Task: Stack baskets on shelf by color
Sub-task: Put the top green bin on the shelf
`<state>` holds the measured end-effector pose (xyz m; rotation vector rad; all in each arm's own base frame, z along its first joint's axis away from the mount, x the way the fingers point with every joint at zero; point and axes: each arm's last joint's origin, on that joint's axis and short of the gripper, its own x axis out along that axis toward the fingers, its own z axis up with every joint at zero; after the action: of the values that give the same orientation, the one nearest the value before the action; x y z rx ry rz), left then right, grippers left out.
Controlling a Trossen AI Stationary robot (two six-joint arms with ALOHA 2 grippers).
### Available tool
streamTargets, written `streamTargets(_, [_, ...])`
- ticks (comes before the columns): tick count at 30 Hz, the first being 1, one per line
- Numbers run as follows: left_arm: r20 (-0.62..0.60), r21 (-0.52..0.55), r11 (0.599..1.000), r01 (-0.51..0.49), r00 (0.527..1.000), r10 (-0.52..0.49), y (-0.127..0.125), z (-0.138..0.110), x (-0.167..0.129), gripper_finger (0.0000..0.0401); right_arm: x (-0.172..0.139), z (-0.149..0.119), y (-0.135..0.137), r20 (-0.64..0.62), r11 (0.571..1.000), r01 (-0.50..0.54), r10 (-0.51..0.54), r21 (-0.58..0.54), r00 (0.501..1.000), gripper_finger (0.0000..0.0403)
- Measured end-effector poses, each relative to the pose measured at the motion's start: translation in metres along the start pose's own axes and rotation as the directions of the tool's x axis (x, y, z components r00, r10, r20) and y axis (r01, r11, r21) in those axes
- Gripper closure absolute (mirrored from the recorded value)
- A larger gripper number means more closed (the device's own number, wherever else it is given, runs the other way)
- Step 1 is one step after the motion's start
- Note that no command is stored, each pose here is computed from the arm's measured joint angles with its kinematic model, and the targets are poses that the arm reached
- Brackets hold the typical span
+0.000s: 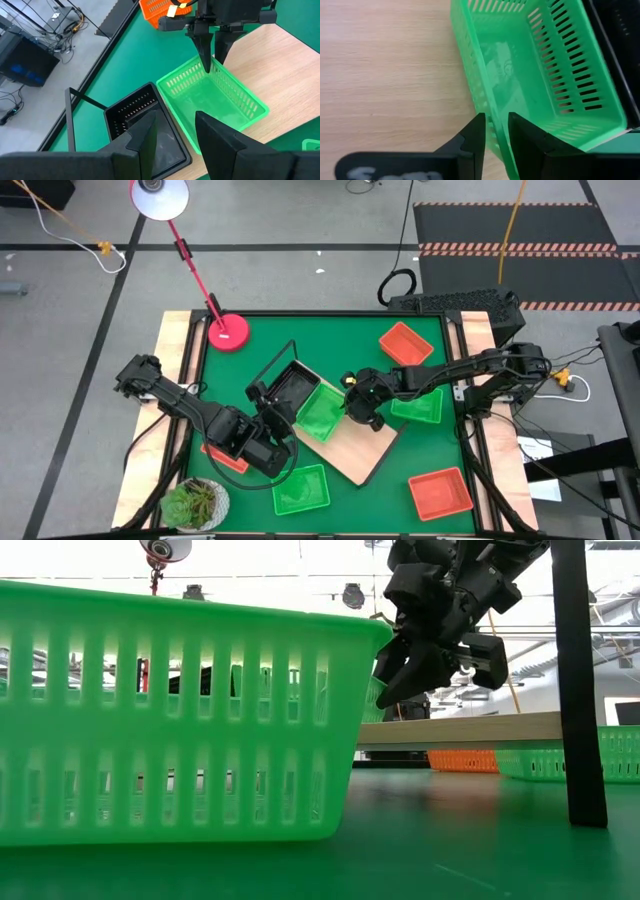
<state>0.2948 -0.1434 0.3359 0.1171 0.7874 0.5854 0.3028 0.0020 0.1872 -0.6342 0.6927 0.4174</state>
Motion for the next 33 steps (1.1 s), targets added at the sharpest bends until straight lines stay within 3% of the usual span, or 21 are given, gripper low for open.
streamTargets(19, [-0.001,0.006,1.0,0.003,1.0,-0.003,-0.001,-0.001,-0.001,0.0263,-0.001,-0.001,0.002,-0.016,0.999,-0.015,0.016,0.034,1.0,0.0323])
streamTargets(33, [0.0,0.009,1.0,0.003,1.0,-0.003,-0.001,0.0,-0.001,0.0263,-0.02,0.011,0.003,0.036,0.999,0.008,-0.01,0.045,0.999,0.0323])
